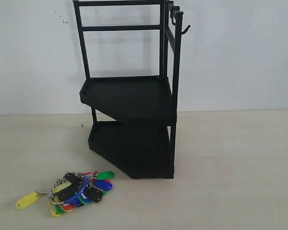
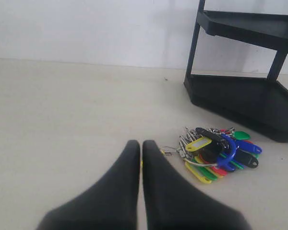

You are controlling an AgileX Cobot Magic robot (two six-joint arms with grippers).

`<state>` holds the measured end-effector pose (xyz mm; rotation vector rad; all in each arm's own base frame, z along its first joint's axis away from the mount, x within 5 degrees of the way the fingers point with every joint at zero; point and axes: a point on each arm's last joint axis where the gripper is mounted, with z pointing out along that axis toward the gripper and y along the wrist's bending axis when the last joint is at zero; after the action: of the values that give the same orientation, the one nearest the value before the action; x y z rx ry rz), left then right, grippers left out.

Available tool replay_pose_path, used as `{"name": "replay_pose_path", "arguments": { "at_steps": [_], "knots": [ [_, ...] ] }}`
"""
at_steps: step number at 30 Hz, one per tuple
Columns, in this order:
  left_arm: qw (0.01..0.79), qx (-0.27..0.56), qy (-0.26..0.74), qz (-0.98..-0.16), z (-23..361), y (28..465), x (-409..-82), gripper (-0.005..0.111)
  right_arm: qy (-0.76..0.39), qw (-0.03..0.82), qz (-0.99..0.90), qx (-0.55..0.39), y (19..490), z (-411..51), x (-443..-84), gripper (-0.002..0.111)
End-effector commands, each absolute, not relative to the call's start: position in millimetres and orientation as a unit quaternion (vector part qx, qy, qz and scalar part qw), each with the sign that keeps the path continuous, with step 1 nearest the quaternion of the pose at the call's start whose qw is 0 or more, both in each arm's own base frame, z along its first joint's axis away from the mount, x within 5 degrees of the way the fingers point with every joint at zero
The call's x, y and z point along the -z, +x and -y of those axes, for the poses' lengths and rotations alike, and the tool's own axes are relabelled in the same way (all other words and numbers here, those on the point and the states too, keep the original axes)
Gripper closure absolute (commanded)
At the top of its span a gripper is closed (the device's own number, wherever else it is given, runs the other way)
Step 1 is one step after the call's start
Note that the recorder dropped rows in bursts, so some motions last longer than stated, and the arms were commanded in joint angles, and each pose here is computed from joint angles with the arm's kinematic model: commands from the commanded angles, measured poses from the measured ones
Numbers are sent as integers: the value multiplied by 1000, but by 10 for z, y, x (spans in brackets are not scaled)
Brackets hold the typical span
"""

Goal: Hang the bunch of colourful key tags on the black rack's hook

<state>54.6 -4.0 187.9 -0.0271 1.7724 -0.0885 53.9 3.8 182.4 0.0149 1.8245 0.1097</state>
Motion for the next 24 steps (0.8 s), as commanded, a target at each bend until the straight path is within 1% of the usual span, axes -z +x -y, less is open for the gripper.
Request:
{"name": "replay_pose_path", "arguments": {
  "at_steps": [1,12,14,17,23,24],
  "knots": [
    [634,35,-10,-773,36,547,-1876,102,5,617,-786,-42,538,-34,-1840,108],
    [634,35,-10,-773,36,547,-1876,102,-2,619,-785,-33,539,-29,-1842,108],
    [634,35,-10,-773,36,547,-1876,102,-13,629,-777,-19,545,-21,-1864,108],
    [634,35,-10,-773,36,547,-1876,102,-34,662,-749,2,558,-17,-1940,108],
    [634,35,-10,-773,36,547,-1876,102,-34,735,-677,-6,561,-33,-2125,108],
    [634,35,-10,-773,36,547,-1876,102,-34,760,-648,-10,552,-38,-2195,108]
  ]
}}
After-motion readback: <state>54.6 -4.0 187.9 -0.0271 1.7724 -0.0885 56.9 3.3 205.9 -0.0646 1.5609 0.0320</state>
